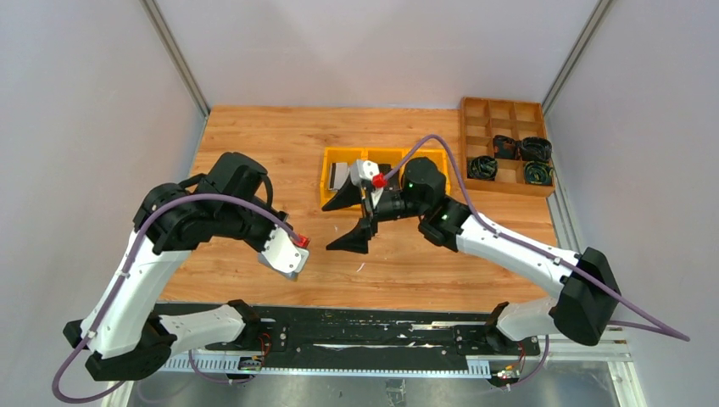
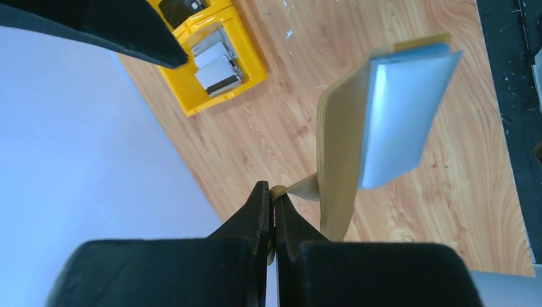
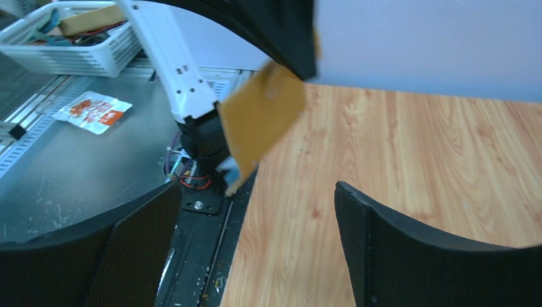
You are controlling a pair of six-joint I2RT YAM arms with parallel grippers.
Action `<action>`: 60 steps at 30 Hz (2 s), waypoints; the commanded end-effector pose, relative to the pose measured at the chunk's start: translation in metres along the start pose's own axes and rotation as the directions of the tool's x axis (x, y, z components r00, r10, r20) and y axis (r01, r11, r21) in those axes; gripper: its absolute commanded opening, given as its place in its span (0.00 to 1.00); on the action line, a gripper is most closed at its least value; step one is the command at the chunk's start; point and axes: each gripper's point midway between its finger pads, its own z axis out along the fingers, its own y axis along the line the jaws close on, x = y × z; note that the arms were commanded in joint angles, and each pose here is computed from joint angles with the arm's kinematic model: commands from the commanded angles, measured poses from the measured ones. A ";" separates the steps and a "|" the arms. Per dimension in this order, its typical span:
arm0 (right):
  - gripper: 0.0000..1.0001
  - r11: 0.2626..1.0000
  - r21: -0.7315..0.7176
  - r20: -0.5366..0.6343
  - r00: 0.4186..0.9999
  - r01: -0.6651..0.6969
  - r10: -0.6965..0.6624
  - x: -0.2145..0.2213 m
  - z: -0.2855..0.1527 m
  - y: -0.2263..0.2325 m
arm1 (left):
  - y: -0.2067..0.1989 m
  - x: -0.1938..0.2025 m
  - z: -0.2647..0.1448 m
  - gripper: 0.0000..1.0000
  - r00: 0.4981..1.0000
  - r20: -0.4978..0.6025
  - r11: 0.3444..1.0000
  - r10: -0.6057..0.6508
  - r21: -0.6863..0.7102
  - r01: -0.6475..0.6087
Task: Take the credit cards out of the card holder
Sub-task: Open the card holder at the center of the board.
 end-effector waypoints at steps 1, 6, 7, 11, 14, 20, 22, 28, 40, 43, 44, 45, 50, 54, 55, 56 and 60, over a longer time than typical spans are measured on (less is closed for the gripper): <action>0.92 0.989 -0.076 0.052 0.991 0.129 -0.125 -0.012 0.023 0.028 | 0.001 0.000 -0.002 0.00 0.999 -0.015 0.999 0.050 0.018 -0.050; 0.92 0.982 0.013 0.047 0.980 0.191 -0.191 -0.012 0.045 0.026 | 0.003 -0.002 -0.006 0.00 0.998 -0.010 0.998 0.061 0.000 -0.061; 0.92 0.978 0.035 0.039 0.977 0.207 -0.208 -0.010 0.049 0.025 | 0.004 -0.002 -0.008 0.00 0.998 -0.009 0.998 0.060 -0.006 -0.060; 0.87 0.954 0.165 -0.003 0.967 0.251 -0.254 -0.003 0.056 0.006 | 0.008 -0.005 -0.013 0.00 0.998 0.003 0.997 0.066 -0.032 -0.065; 0.70 0.946 0.194 -0.003 0.965 0.258 -0.262 -0.002 0.059 -0.001 | 0.008 -0.008 -0.017 0.00 0.997 0.016 0.997 0.070 -0.046 -0.069; 0.16 0.952 0.190 -0.013 0.971 0.238 -0.240 -0.008 0.065 -0.004 | 0.010 -0.014 -0.022 0.00 0.997 0.047 0.996 0.056 -0.067 -0.053; 0.04 0.953 0.192 -0.024 0.972 0.234 -0.234 -0.010 0.064 -0.005 | 0.012 -0.019 -0.024 0.00 0.997 0.070 0.997 0.037 -0.075 -0.031; 0.00 0.968 0.163 0.010 0.981 0.190 -0.194 -0.021 0.055 0.002 | 0.023 -0.024 -0.020 0.65 0.993 0.107 0.990 -0.052 -0.122 0.065; 0.00 0.977 0.198 0.020 0.996 0.078 -0.084 -0.030 -0.008 -0.003 | 0.037 -0.046 -0.042 1.00 0.864 0.280 0.866 -0.418 -0.164 0.472; 0.00 0.972 0.221 -0.005 0.996 0.084 -0.085 -0.028 -0.017 -0.005 | 0.038 -0.049 -0.049 1.00 0.843 0.307 0.846 -0.441 -0.171 0.505; 0.00 0.970 0.228 -0.006 0.997 0.080 -0.080 -0.029 -0.019 -0.005 | 0.034 -0.051 -0.048 1.00 0.838 0.315 0.847 -0.446 -0.155 0.509; 0.00 0.970 0.233 -0.001 0.997 0.076 -0.077 -0.032 -0.021 -0.006 | 0.029 -0.053 -0.045 1.00 0.831 0.323 0.847 -0.453 -0.137 0.514; 0.00 0.978 0.196 0.028 0.997 0.071 -0.078 -0.048 -0.022 0.003 | 0.025 -0.060 -0.030 0.97 0.770 0.348 0.804 -0.535 -0.071 0.590; 0.00 0.983 0.179 0.052 0.997 0.043 -0.053 -0.057 -0.022 0.009 | 0.042 -0.074 -0.031 0.81 0.702 0.429 0.763 -0.568 -0.043 0.645; 0.00 0.984 0.174 0.058 0.997 0.043 -0.053 -0.060 -0.022 0.010 | 0.047 -0.077 -0.031 0.77 0.685 0.446 0.751 -0.576 -0.043 0.659; 0.00 0.984 0.172 0.066 0.996 0.042 -0.054 -0.062 -0.022 0.011 | 0.051 -0.078 -0.031 0.70 0.668 0.460 0.737 -0.585 -0.041 0.675; 0.00 0.985 0.166 0.102 0.993 0.048 -0.065 -0.074 -0.025 0.017 | 0.052 -0.080 -0.023 0.53 0.649 0.466 0.725 -0.602 -0.021 0.688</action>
